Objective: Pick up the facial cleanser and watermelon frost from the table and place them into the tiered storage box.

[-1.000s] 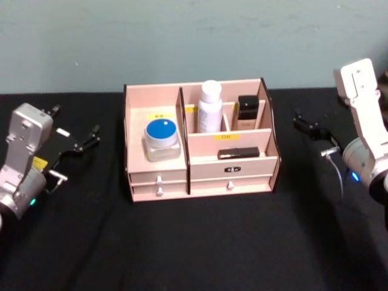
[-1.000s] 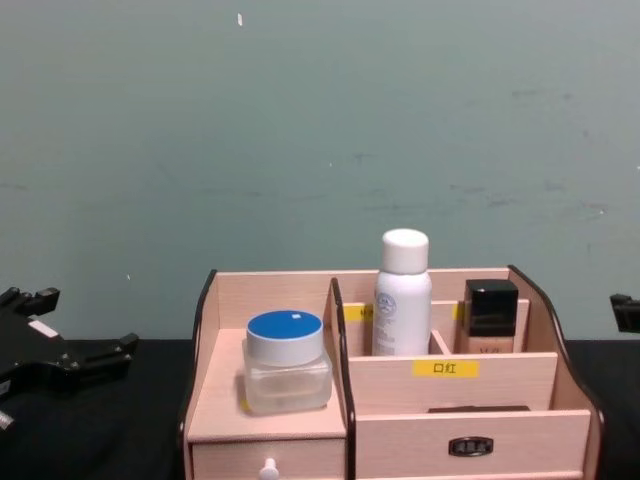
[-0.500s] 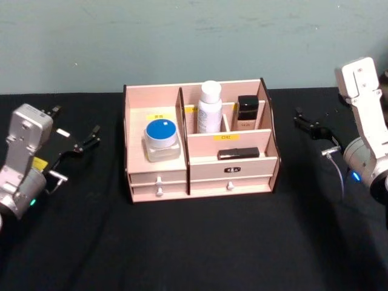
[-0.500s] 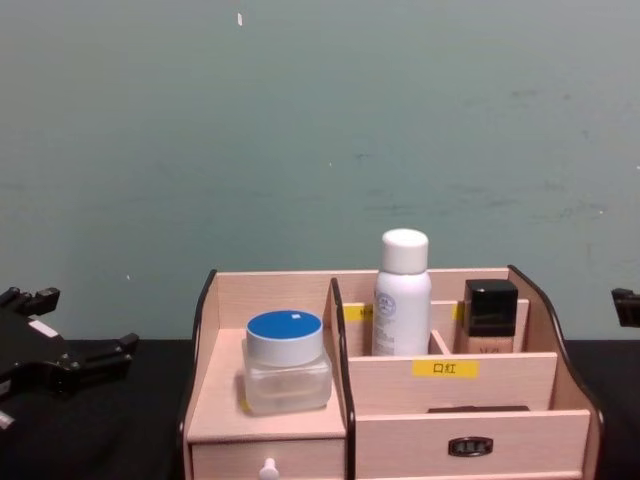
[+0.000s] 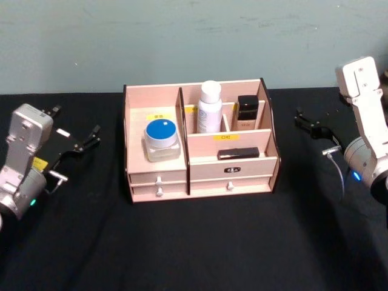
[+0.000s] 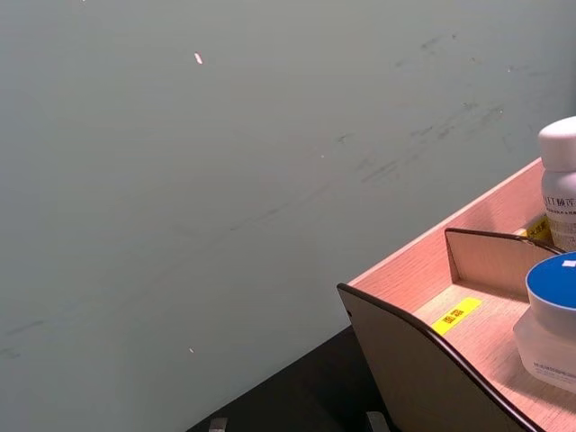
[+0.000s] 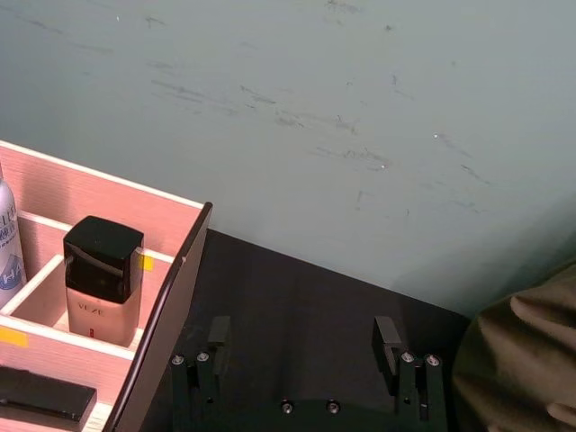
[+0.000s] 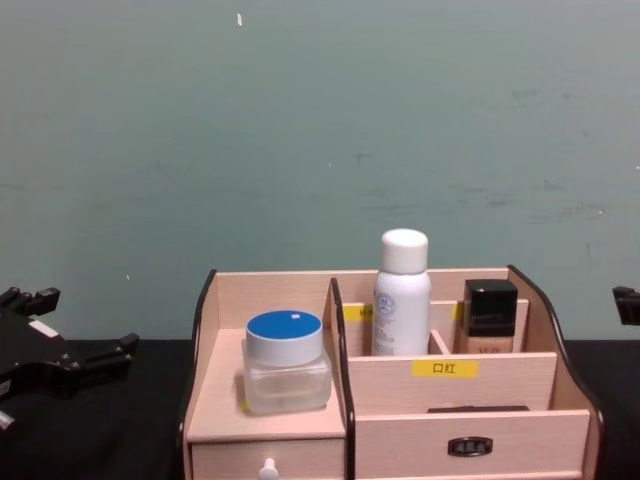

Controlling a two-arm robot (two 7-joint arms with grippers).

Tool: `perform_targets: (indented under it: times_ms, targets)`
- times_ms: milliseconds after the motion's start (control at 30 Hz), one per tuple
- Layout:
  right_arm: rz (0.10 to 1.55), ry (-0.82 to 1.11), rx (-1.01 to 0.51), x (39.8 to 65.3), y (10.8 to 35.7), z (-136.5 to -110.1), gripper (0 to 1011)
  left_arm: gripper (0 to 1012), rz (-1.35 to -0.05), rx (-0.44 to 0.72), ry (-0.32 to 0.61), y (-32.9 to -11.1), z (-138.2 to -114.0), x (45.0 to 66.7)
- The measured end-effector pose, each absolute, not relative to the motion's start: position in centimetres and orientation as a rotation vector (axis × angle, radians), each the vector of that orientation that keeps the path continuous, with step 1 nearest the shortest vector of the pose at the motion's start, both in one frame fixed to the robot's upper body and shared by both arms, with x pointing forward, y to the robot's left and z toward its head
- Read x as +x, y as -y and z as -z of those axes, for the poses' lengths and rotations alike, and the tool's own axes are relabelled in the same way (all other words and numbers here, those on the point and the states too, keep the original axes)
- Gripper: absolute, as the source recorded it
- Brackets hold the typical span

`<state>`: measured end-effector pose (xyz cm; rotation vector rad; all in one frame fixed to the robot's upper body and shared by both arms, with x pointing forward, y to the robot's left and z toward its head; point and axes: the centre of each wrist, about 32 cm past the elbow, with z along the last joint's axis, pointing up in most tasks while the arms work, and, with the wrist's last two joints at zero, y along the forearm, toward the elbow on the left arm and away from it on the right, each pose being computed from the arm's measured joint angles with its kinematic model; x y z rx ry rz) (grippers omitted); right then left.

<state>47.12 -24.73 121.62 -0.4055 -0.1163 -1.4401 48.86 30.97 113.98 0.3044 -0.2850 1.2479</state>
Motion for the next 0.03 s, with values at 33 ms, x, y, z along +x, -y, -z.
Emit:
perform_targets:
  times_ms: [33]
  targets:
    - [1.44, 0.116, -0.405, 47.12, 24.73, -121.62, 1003, 1001, -1.248, 0.304, 0.285, -30.97, -113.98, 48.86]
